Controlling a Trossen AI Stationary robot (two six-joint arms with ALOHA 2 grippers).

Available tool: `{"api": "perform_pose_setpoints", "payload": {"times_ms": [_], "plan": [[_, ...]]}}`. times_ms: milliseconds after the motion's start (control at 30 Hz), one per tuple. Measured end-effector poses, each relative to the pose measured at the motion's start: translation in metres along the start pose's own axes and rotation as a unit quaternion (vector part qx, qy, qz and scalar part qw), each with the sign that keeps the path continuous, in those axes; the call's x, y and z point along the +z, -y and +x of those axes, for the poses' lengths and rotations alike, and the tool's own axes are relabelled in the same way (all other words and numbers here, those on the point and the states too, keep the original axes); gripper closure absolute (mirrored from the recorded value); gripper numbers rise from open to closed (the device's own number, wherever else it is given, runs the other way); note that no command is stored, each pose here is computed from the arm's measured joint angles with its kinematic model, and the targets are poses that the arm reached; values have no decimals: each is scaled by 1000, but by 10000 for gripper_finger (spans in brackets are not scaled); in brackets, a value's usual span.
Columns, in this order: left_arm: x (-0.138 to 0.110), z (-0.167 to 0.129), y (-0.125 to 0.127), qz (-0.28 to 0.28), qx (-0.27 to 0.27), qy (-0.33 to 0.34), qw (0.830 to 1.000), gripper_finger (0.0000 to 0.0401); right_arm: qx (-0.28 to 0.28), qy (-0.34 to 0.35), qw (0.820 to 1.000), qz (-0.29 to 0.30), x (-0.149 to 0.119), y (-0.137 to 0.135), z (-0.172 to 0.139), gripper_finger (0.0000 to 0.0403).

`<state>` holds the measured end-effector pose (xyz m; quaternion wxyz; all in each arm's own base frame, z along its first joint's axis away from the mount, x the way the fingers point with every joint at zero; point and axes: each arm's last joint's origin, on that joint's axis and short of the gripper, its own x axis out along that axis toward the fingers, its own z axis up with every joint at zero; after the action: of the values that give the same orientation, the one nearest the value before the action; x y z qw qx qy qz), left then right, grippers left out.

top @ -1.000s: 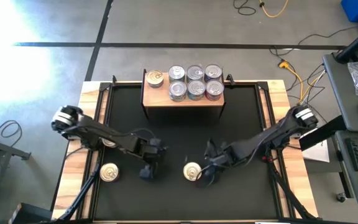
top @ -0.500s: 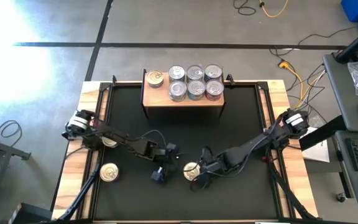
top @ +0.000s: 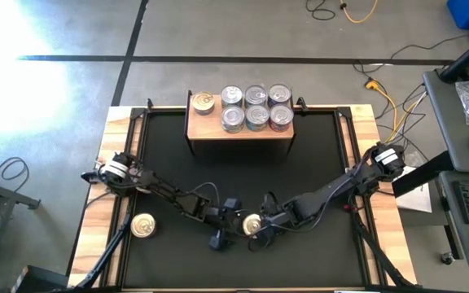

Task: Stack canned seafood by type on shelf
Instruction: Put the blue and pink tuna can on the shelf

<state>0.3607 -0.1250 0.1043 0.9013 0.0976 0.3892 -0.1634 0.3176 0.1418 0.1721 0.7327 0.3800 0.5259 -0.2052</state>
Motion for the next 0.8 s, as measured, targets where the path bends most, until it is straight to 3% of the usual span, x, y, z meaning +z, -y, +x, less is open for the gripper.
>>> {"api": "perform_pose_setpoints", "payload": {"times_ms": [467,800], "plan": [[-5,1,-26,-19,35,2,999,9,-19,9,1000,-6,0,4,0,390],[-9,-6,-37,22,52,-19,998,9,-59,21,998,5,-3,12,2,390]]}}
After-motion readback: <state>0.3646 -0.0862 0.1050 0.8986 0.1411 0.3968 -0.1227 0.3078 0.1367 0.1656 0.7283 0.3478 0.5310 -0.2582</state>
